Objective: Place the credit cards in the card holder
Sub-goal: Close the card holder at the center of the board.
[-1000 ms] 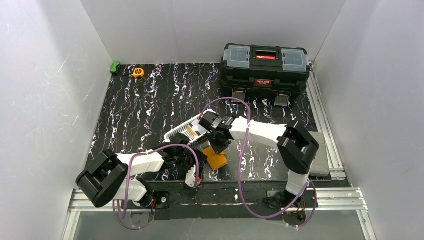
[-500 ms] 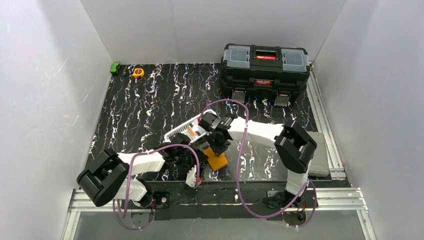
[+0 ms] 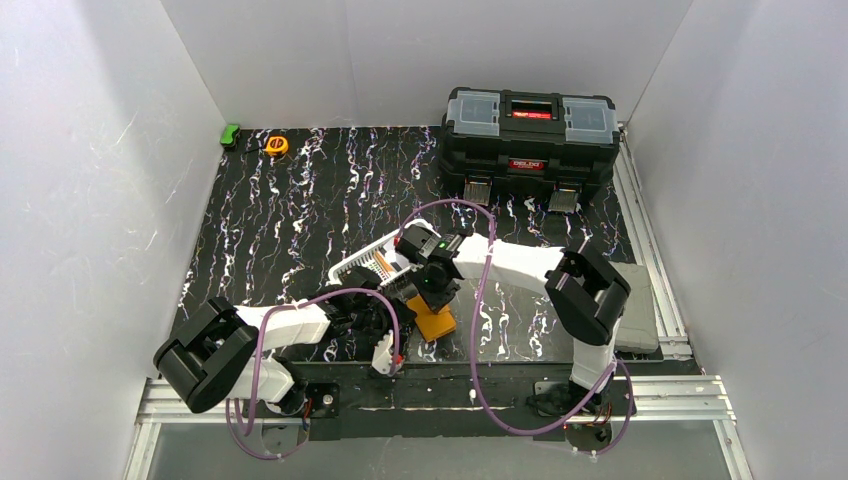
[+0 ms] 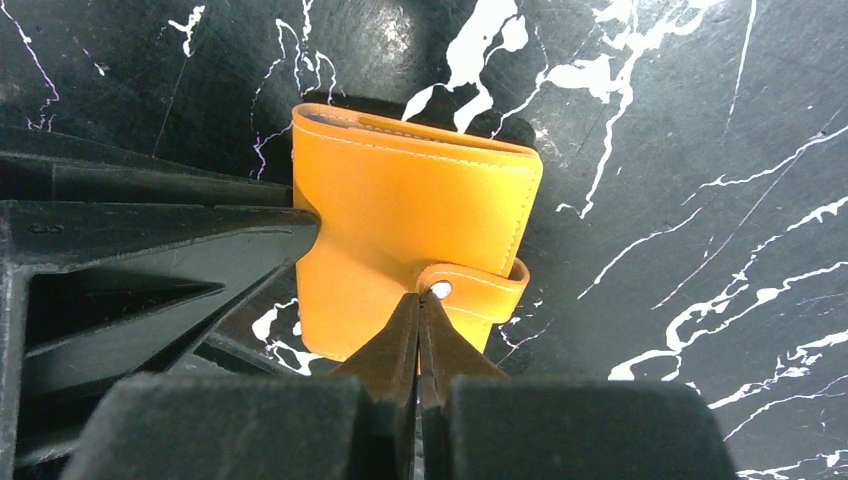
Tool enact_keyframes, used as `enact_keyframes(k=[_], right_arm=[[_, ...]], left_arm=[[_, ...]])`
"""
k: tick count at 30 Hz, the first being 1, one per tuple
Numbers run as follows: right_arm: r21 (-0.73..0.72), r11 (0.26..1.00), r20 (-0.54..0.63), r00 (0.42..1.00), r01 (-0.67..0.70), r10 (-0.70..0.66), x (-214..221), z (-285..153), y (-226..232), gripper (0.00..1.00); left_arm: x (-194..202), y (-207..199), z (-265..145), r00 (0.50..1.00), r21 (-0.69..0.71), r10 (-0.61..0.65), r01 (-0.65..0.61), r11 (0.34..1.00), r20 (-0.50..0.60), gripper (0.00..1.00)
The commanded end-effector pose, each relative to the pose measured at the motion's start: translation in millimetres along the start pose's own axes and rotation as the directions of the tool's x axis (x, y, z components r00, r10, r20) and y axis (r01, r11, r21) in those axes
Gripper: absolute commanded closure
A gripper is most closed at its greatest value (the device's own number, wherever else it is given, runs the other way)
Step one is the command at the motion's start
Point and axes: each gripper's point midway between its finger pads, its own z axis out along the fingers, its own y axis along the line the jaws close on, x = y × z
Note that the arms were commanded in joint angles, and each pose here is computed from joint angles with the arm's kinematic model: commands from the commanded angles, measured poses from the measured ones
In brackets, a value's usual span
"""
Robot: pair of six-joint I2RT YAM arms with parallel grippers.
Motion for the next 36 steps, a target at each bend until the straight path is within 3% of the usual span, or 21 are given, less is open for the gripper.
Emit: enact_keyframes(k=[1,14,25,36], right_arm=[[-0.022,0.999,-0.005,1.0,0.025,-0.025,-3.0,-1.5,9.4,0.99],[-0.014,0.998,-0.063,0.996,0.055,-0.055,2.5,9.9,10.4,0.99],[-0.061,0.996,-0.02,0.997,0.068,-0.069,-7.7,-10.5,19.1,0.99],[-0.079,0.996,0.092,0.995,0.042,-0.035,-25.3,-67.0,22.4,0.63]], left_arm=[[-12.8,-19.8,5.2,0.996,0.065,-0.068,0.065,0.996,0.056,0.81],[-13.1,-20.0,5.2,0.996,0.062,-0.07,0.067,0.996,0.052,0.81],[-15.6,-22.1,4.8,0.996,0.062,-0.065,0.061,0.996,0.055,0.81],[-15.8,-21.7,3.8,0.997,0.055,-0.063,0.06,0.997,0.05,0.82]])
